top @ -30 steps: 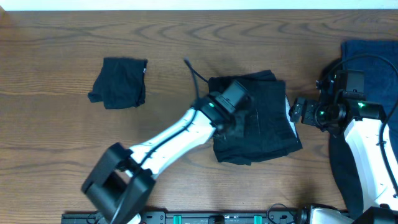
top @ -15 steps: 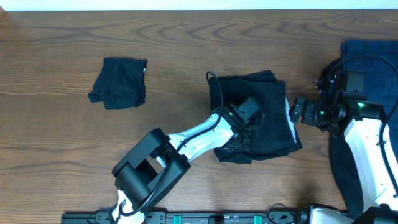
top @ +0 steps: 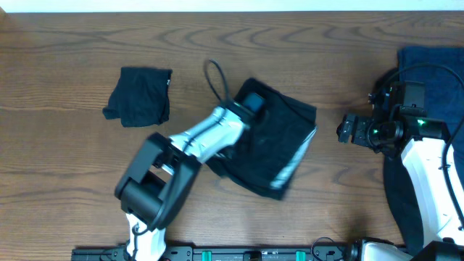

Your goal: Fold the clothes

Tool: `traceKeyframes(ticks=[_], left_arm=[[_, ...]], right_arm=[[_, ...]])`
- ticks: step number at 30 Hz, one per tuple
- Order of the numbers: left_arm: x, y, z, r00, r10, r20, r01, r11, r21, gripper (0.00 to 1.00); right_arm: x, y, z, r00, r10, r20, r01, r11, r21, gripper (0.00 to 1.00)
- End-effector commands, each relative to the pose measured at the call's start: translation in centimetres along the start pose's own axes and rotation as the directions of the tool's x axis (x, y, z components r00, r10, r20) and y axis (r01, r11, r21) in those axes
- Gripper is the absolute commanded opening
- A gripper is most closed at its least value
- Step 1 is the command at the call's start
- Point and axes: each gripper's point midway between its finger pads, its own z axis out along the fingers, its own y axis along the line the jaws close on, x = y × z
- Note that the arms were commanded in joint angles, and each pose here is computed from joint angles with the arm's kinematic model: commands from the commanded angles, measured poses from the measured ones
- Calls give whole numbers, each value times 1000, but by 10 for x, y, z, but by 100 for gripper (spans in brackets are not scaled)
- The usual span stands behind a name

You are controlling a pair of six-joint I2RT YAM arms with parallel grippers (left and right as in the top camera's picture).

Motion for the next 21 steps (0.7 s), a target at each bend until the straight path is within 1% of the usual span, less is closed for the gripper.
traceKeyframes(ticks=[1, 2, 3, 5, 8, 10, 13, 14, 15, 16, 18, 21], left_arm=[[-39, 68, 18, 994, -5, 110, 31, 970, -241, 11], [-51, 70, 14, 991, 0, 132, 31, 973, -230, 15], [-63, 72, 7, 988, 4, 156, 30, 975, -221, 17], [-82, 73, -13, 981, 5, 194, 36, 978, -205, 24], [-104, 69, -57, 967, -14, 256, 60, 983, -173, 24], [-110, 62, -87, 955, -54, 291, 94, 988, -124, 24], [-100, 40, -115, 957, -75, 280, 73, 997, 16, 24], [-95, 34, -118, 963, -74, 260, 61, 997, 56, 8], [-88, 28, -119, 970, -76, 230, 54, 994, 98, 6], [-79, 22, -118, 979, -85, 185, 60, 989, 138, 6], [-62, 16, -113, 989, -108, 99, 89, 980, 175, 6], [-36, 12, -97, 992, -129, -10, 129, 976, 177, 6]], right_arm=[[-1, -3, -1, 1000, -9, 3, 9, 1000, 8, 99], [-1, -3, -1, 1000, -9, 3, 9, 1000, 8, 99], [-1, -3, -1, 1000, -9, 3, 9, 1000, 8, 99], [-1, -3, -1, 1000, -9, 3, 9, 1000, 7, 99], [-1, -3, -1, 1000, -9, 3, 9, 1000, 7, 99], [-1, -3, -1, 1000, -9, 3, 9, 1000, 7, 99], [-1, -3, -1, 1000, -9, 3, 9, 1000, 8, 99], [-1, -3, -1, 1000, -9, 3, 9, 1000, 8, 99], [-1, -3, -1, 1000, -9, 3, 9, 1000, 7, 99], [-1, -3, -1, 1000, -9, 3, 9, 1000, 7, 99], [-1, -3, -1, 1000, -9, 3, 9, 1000, 8, 99], [-1, -3, -1, 1000, -9, 3, 9, 1000, 7, 99]])
